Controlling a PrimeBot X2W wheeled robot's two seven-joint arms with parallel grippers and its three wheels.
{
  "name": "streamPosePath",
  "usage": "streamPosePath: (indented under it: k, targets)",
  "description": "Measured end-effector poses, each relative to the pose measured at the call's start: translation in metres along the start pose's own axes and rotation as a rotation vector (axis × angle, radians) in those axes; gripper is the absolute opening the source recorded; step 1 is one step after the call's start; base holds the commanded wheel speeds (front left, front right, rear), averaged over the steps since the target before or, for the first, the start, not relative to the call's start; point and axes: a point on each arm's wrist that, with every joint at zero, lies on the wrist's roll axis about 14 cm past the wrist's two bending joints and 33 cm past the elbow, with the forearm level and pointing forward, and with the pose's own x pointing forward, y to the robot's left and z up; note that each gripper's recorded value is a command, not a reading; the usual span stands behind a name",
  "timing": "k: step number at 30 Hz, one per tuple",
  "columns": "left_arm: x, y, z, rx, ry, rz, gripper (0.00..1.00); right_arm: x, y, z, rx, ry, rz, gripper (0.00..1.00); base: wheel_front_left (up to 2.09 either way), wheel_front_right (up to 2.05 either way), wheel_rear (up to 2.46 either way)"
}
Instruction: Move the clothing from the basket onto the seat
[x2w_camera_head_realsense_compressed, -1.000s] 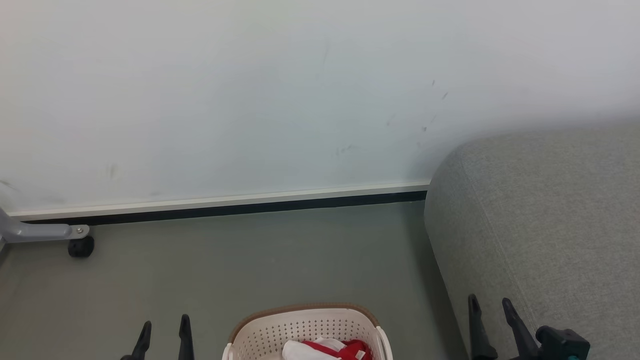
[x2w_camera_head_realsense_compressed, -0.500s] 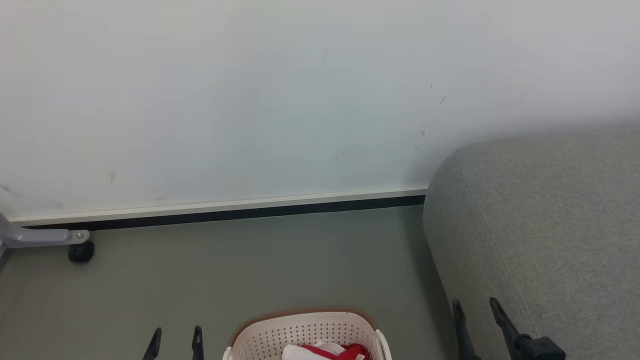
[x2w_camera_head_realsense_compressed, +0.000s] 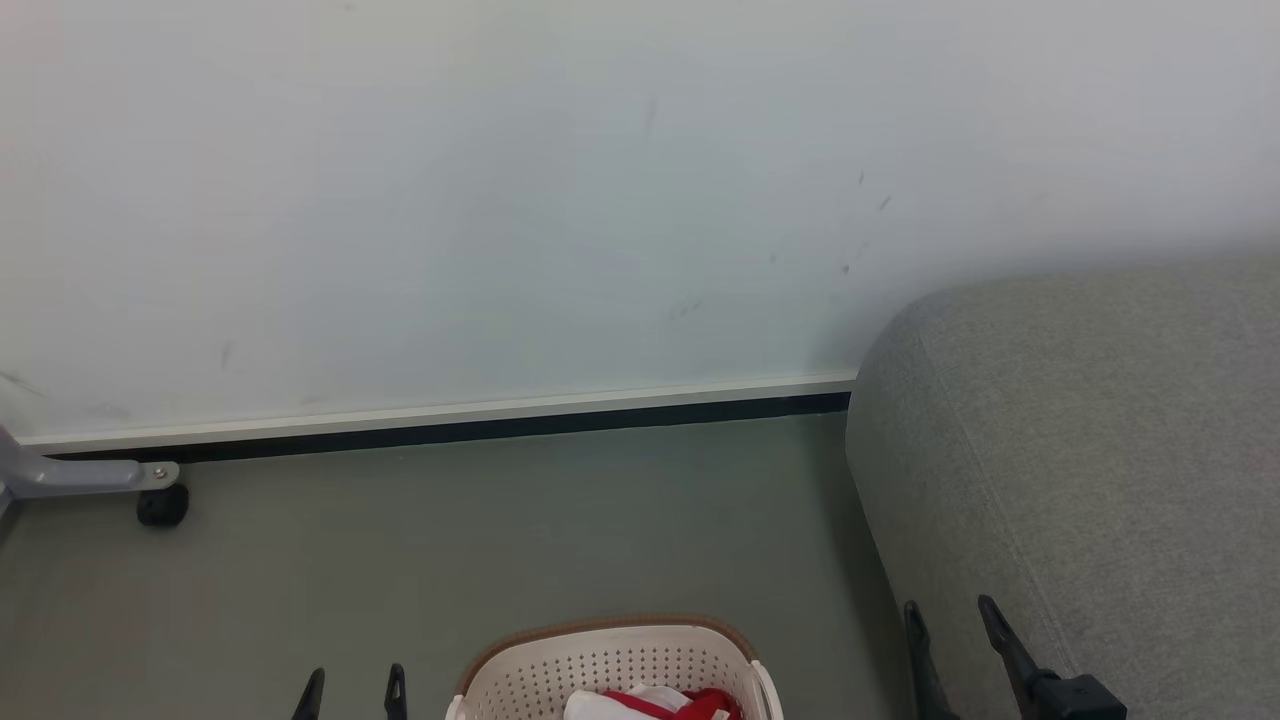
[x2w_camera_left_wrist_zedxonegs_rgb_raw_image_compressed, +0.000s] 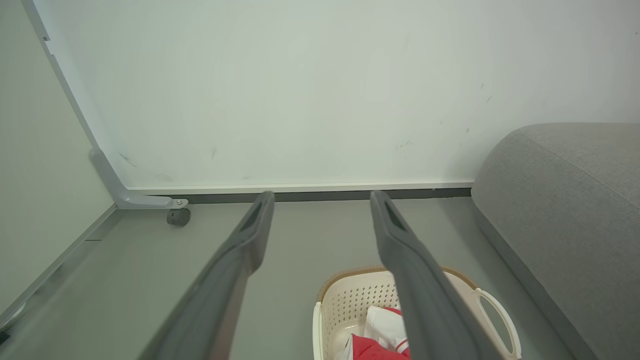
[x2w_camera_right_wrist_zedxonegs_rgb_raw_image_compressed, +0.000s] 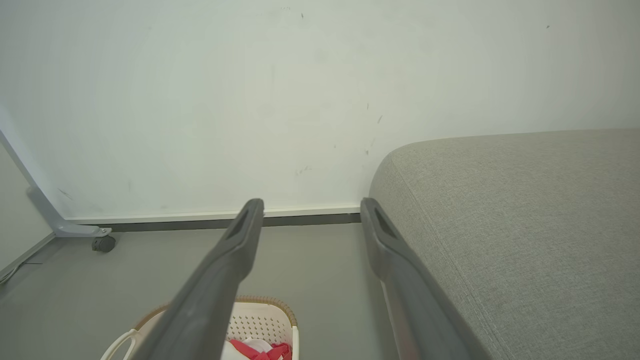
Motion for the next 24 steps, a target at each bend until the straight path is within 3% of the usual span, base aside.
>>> streamPosePath:
  k: [24]
  targets:
    - [0.0012,0.0023,-0.0036,-0.004,0.012,0.005,1.0,-0.002,-0.0028,-0.0045,0.006,0.014,-0.01,1.0,0.0,0.0,0.0]
